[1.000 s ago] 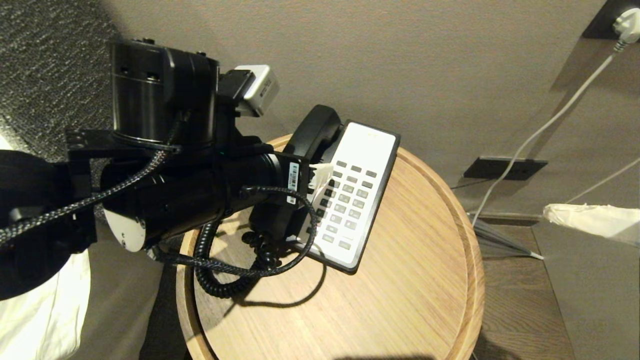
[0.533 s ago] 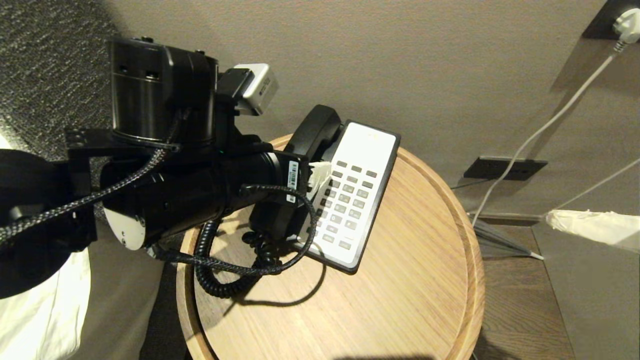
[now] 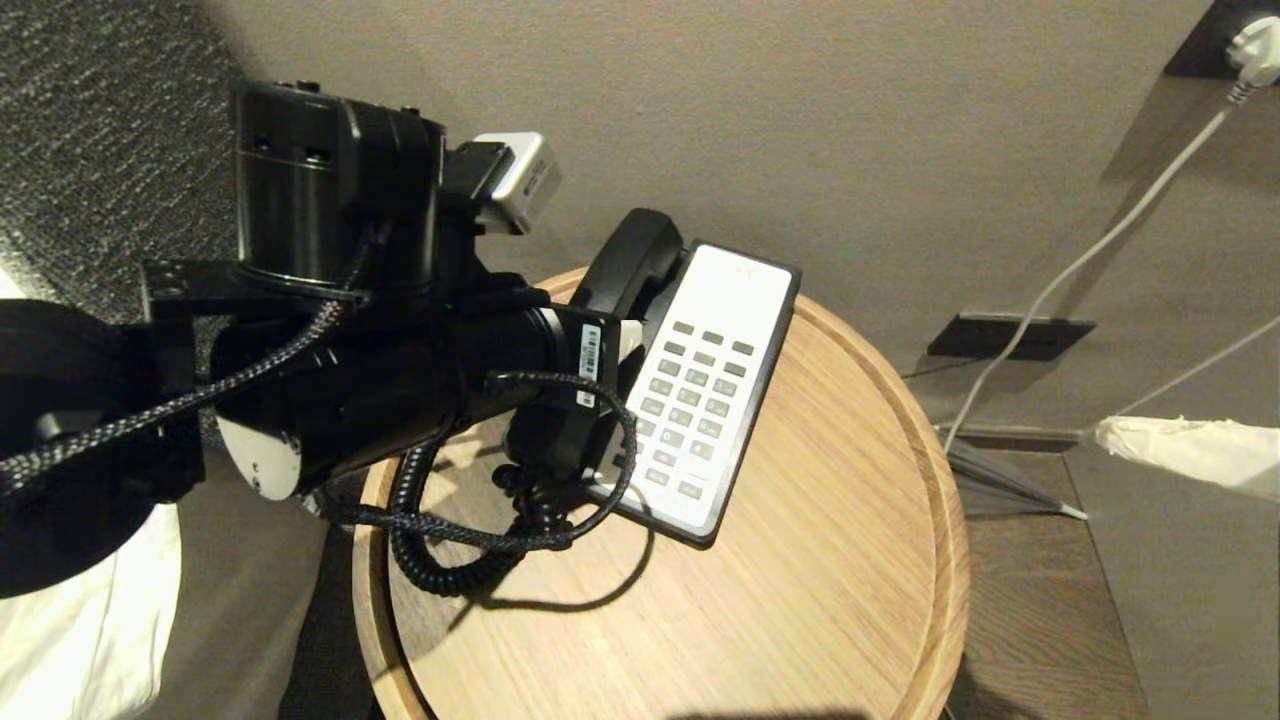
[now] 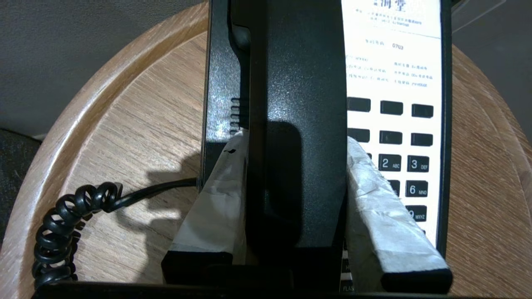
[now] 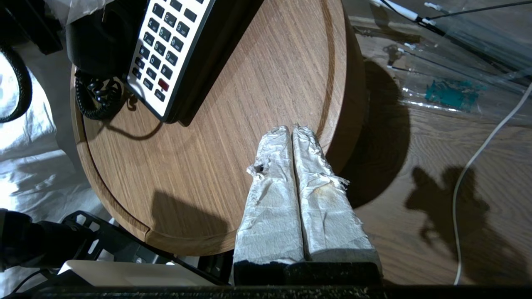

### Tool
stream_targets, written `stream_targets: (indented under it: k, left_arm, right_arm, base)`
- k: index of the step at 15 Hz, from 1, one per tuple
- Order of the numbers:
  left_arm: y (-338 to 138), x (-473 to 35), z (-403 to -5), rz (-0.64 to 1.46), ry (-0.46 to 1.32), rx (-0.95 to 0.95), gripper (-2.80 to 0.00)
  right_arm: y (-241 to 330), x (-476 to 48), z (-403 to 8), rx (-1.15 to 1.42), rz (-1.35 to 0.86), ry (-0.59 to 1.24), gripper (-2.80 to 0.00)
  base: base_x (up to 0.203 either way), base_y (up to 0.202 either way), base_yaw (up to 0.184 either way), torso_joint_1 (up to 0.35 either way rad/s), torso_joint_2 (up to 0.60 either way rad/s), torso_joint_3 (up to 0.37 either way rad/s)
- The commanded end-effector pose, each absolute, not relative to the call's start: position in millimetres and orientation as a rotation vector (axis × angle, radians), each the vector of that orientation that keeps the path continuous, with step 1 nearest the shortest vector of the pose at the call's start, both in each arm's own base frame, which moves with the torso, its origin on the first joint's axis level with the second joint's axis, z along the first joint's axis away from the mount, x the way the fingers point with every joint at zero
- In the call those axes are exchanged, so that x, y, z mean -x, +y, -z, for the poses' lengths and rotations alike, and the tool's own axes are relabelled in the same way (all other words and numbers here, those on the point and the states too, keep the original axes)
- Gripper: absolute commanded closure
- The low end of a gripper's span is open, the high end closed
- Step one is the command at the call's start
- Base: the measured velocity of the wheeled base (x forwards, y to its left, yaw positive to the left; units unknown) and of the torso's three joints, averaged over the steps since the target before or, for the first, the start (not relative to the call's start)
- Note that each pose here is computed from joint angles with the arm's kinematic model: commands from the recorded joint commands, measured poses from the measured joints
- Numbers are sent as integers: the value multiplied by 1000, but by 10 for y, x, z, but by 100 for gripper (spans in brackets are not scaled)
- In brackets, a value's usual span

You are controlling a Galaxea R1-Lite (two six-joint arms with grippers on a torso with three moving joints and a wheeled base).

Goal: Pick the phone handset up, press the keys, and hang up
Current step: Put the handset back

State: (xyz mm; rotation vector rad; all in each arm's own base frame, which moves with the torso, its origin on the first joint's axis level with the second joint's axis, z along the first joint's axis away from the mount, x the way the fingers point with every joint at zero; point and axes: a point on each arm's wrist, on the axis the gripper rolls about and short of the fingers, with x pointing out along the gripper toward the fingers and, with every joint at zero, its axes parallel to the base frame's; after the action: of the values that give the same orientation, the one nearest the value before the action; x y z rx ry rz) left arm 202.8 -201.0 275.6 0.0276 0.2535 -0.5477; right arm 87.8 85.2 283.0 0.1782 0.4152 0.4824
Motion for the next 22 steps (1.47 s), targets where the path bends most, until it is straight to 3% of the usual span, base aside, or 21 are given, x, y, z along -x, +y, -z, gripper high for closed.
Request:
stream_targets:
  k: [1,14,15,22]
  left_arm:
    - [-2017,-2036,-2763,546,251,-27,0]
    - [-2100,-2129,-2719,544,252,-24,0]
    - [-2100,-2129,-2711,545,255,-26,-280]
    - [-2004,-2037,-2934,544,189,15,-280]
  right_arm:
    - [855,-880,-2829,-179,-482,417,0]
    - [850,-871,-2812,-179,-498,426,0]
    - [851,-871,-2812,-179,-498,425,0]
    - [840,-861,-2786,-176,-498,431,0]
  base:
    - [0,0,0,0,0,0]
    - [0,0,0,0,0,0]
    - [0,0,0,0,0,0]
    - [0,0,0,0,0,0]
